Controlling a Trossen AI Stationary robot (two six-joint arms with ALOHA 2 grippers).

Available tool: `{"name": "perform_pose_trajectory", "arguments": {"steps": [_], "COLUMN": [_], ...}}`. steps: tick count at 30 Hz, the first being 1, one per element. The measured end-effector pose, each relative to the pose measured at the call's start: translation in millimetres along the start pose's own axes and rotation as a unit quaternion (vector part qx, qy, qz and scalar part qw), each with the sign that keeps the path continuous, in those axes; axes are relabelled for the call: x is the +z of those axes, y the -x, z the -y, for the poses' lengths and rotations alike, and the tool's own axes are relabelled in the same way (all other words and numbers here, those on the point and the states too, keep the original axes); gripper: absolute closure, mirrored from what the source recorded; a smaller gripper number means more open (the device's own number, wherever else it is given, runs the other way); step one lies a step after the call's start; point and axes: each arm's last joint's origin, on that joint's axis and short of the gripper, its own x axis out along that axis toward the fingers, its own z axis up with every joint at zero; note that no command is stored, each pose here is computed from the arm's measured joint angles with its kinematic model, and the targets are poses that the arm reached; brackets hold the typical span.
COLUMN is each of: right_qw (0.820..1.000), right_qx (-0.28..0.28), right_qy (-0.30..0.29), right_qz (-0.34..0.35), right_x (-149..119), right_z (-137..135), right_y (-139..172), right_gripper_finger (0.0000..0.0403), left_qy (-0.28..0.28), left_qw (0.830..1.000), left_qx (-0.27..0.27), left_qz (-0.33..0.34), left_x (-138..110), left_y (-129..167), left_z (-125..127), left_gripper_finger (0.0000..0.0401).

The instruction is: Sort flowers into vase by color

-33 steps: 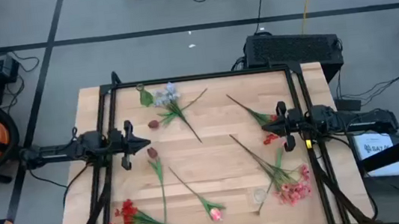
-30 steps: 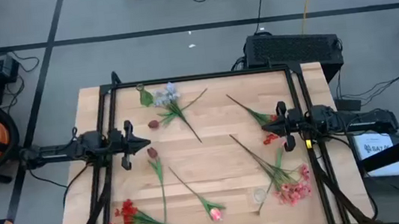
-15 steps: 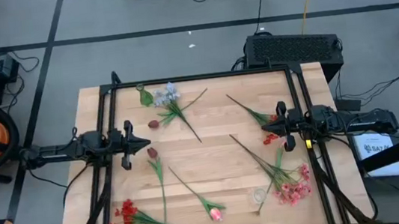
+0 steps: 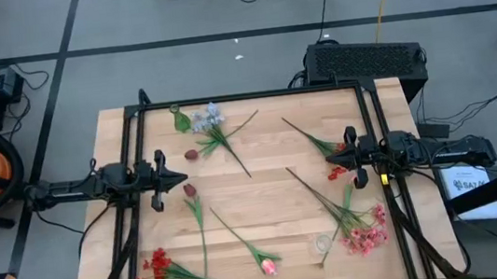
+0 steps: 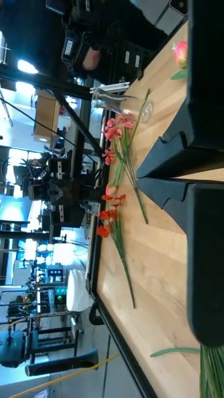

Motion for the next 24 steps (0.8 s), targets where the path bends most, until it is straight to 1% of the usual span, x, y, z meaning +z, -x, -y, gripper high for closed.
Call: {"name": "perform_pose_trajectory", "arguments": {"steps": [24], "right_qw": [1.0], "right_qx": [-0.002], "right_qy": [0.002], "right_qz": [0.005], "right_x": [0.9], "right_z": [0.0], "right_y": [0.0], "right_gripper_finger": [0.0403], "left_qy": [0.0], "left_qw": [1.0], "left_qx": [0.0], "left_qz": [0.0], "left_x": [0.0], "left_y": [0.0], "left_z": [0.0], "left_gripper_finger": [0.0386]}}
